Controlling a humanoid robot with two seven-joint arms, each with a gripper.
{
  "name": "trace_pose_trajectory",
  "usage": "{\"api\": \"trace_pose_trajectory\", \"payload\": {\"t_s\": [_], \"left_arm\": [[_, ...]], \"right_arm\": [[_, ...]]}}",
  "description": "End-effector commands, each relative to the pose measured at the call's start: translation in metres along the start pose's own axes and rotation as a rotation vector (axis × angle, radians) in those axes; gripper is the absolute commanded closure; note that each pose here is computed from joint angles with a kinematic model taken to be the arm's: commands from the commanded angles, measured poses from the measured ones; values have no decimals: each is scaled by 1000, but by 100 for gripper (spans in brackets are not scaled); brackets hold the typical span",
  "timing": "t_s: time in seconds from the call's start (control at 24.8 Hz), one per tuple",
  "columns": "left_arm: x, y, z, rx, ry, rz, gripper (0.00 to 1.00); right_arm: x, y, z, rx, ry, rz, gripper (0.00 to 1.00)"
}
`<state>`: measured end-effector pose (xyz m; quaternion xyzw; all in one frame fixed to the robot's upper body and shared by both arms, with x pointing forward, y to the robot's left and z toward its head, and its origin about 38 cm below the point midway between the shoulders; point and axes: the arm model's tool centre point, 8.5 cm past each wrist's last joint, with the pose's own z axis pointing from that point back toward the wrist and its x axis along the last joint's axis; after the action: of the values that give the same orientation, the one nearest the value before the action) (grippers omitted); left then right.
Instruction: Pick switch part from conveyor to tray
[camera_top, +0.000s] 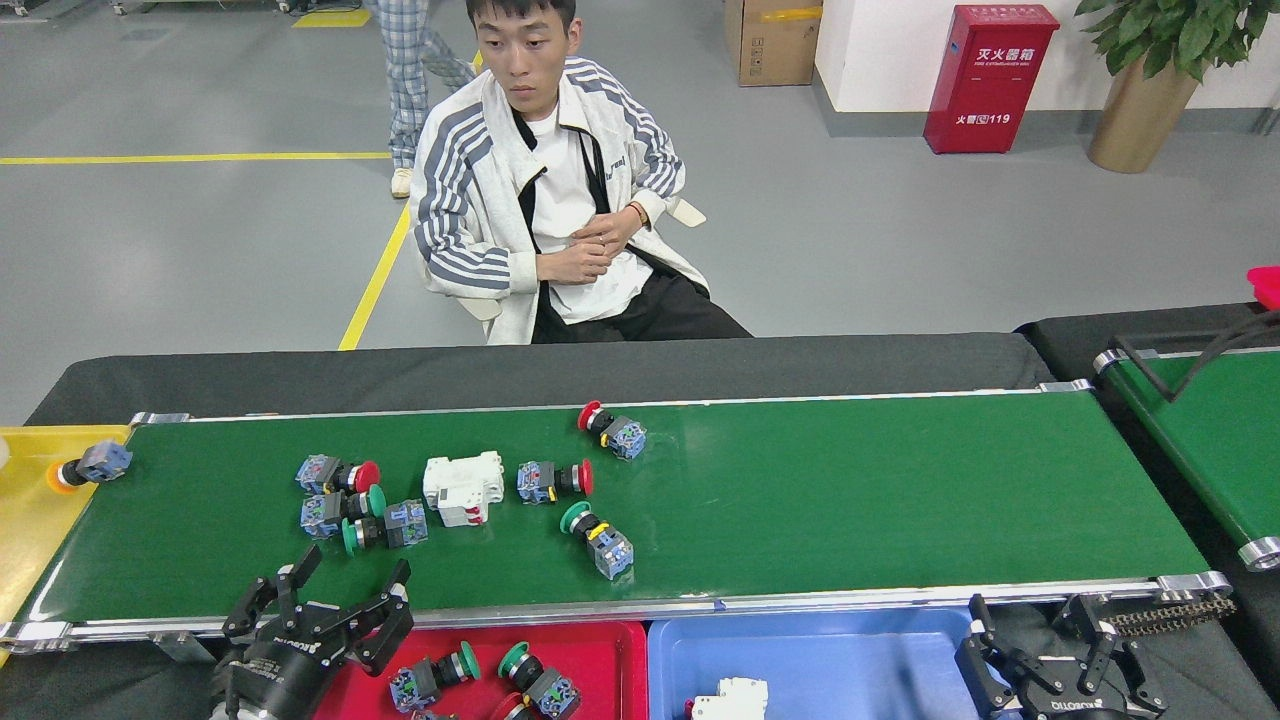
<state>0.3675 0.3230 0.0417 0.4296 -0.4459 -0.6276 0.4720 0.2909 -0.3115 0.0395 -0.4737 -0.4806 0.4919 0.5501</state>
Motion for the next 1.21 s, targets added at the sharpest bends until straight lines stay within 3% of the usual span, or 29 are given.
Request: {"api": "trace_pose_trajectory", "payload": {"t_s": [0.0,0.48,0.52,0.6,0.68,0.85,1.17], "left_arm": [[-9,10,-8,18,6,-11,0],[-21,7,-31,-6,8,18,3],[-21,7,-31,-6,7,17,12],[-17,3,-30,-15,-8,12,43],[-3,-2,-28,-17,-79,25,90],[5,-8,-21,-15,-134,55,93],[29,14,7,79,-229,14,95]], "right_arm": [[0,-8,-3,-17,-13,11,0],[5,-11,-4,-28,-54,14,0],[6,-11,-4,-28,-60,14,0],[6,-11,-4,-28,-63,14,0],[6,-11,-4,-26,-61,15,0],[6,-11,-4,-23,-63,16,0],[8,-13,-4,-28,-70,15,0]]}}
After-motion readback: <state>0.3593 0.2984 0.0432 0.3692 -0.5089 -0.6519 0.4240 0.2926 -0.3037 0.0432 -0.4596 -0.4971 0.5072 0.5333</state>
